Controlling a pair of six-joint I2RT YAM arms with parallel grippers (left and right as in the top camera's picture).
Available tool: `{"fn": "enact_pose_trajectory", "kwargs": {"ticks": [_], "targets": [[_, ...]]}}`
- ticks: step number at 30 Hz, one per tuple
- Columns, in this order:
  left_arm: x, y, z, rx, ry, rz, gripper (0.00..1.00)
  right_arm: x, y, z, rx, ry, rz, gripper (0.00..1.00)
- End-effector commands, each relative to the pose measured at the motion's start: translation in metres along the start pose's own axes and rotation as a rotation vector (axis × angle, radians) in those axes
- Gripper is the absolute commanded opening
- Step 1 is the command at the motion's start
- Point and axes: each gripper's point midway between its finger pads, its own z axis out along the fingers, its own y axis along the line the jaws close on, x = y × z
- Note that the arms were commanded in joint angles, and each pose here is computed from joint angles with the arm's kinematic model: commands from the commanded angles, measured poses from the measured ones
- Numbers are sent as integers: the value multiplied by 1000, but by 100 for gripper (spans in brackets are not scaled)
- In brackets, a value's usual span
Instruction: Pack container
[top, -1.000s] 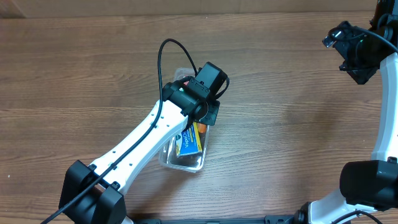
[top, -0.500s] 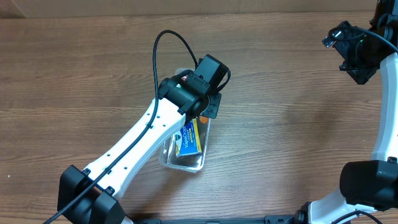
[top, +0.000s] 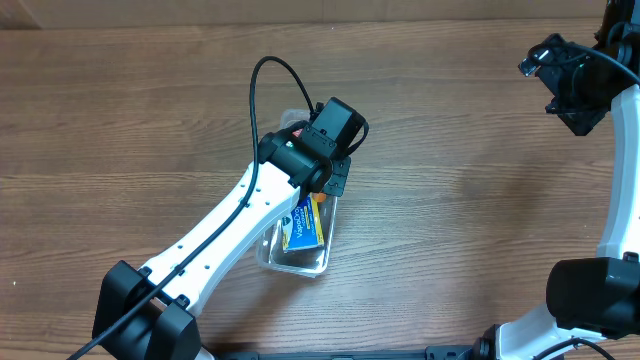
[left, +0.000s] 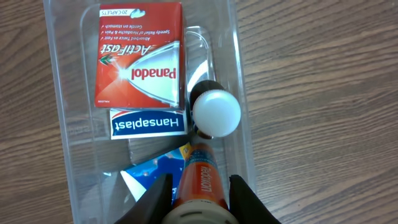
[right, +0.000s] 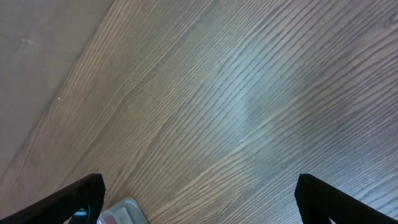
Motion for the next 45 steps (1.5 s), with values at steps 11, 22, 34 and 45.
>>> {"fn": "enact_pose_trajectory", "kwargs": {"ticks": [11, 22, 34, 45], "targets": [[4, -9, 3, 53, -23, -12, 14, -3, 5, -8, -21, -22, -11, 100], [4, -12, 8, 71, -31, -23, 55, -3, 5, -8, -22, -22, -11, 100], [-67, 71, -180, -161, -215, -48, 75, -3, 5, -8, -21, -22, -11, 100], [35, 171, -389, -184, -640, -352, 100, -3, 5, -8, -22, -22, -11, 100]]}}
